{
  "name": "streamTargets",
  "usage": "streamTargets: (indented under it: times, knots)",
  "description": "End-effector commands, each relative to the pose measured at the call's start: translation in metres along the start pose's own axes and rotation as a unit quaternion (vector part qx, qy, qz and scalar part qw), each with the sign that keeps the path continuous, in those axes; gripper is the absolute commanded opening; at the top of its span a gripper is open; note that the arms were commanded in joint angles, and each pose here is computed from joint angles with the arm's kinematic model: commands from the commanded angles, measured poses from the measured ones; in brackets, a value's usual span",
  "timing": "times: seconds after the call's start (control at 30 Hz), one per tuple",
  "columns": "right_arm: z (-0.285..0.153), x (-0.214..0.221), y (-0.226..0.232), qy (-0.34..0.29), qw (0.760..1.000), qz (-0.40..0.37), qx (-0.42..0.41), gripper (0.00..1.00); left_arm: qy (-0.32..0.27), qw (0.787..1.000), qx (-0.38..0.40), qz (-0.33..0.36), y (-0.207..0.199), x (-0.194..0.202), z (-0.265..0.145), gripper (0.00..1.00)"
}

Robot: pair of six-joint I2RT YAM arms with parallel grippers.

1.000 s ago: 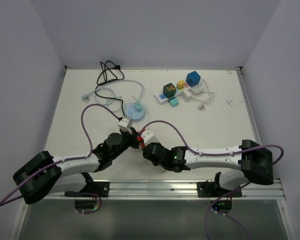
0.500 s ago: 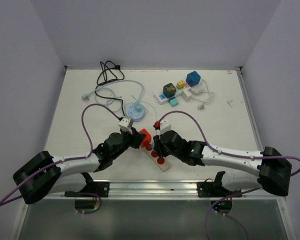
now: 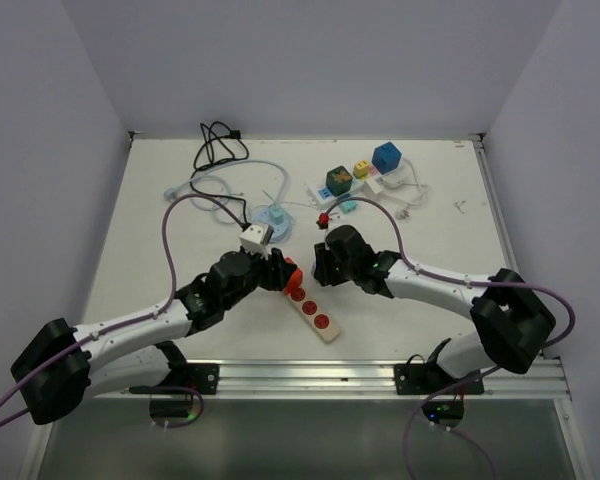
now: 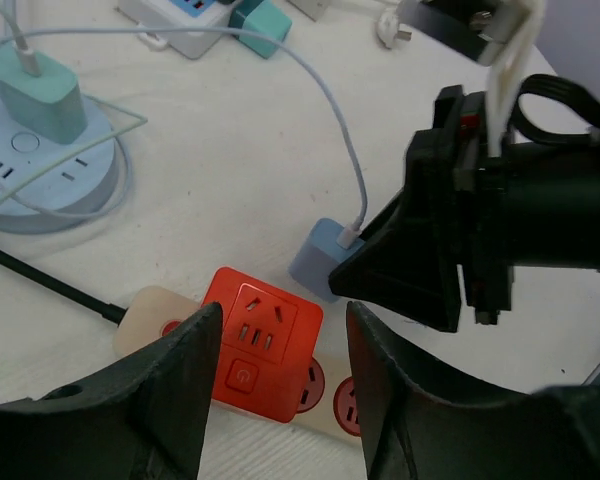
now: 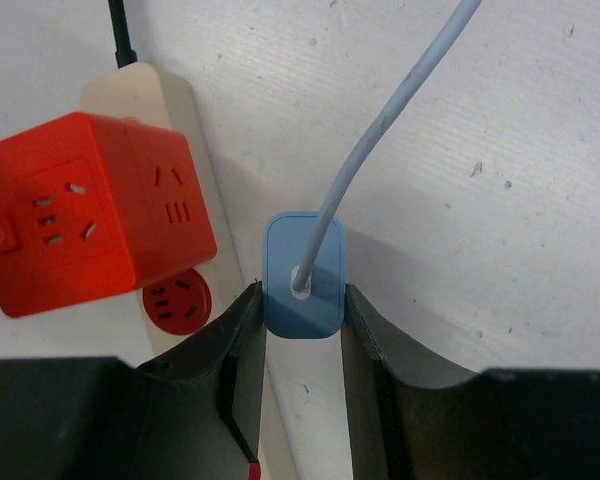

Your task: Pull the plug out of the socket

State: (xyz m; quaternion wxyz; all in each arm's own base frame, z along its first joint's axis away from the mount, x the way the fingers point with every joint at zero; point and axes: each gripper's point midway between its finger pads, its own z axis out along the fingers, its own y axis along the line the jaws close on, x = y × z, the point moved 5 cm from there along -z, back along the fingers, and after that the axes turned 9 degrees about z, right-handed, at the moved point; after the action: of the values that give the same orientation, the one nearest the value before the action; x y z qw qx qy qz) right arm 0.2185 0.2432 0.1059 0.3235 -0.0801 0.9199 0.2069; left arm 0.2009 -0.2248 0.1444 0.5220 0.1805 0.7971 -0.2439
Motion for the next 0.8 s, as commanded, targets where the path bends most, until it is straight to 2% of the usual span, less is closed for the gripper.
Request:
streamTargets:
  times: [0.0,0.03,0.1,0.13,0.23,0.47,0.53,0.57,0.67,0.77]
  knots:
    - [0.008,-0.036,0.017,-0.026,0.999,0.004,-0.048,0.31,-0.036,0.999,-0.009,0.02,-0.002,-0.037,-0.009,0.57]
    - [0.011,-0.041,0.015,-0.025,0.998,0.001,-0.05,0.45,-0.041,0.999,-0.009,0.021,-0.003,-0.043,-0.012,0.59]
    - [0.016,-0.047,0.014,-0.022,0.999,-0.002,-0.042,0.56,-0.056,0.998,-0.01,0.023,-0.003,-0.054,-0.019,0.62]
    - [0.018,-0.051,0.009,-0.021,0.999,0.0,-0.036,0.67,-0.054,0.998,-0.013,0.023,-0.003,-0.057,-0.022,0.63]
    - [0.02,-0.058,0.003,-0.017,1.0,0.004,-0.025,0.8,-0.056,0.998,-0.024,0.021,0.002,-0.058,-0.033,0.66]
    - [-0.011,-0.072,0.007,-0.037,0.999,-0.001,-0.028,0.86,-0.042,0.997,-0.066,-0.009,0.02,-0.04,-0.059,0.67]
    - [-0.021,-0.073,0.011,-0.045,0.998,0.001,-0.048,0.85,-0.028,0.996,-0.08,-0.017,0.027,-0.026,-0.063,0.68]
    - [-0.024,-0.068,0.02,-0.029,0.996,-0.002,-0.083,0.86,-0.038,0.995,-0.086,-0.026,0.029,-0.028,-0.068,0.68]
    - [-0.034,-0.059,0.039,-0.028,0.992,-0.035,-0.118,0.87,-0.037,0.993,-0.098,-0.046,0.034,-0.019,-0.076,0.68]
    - [-0.042,-0.048,0.057,-0.03,0.988,-0.069,-0.131,0.98,-0.041,0.991,-0.111,-0.065,0.039,-0.016,-0.084,0.68]
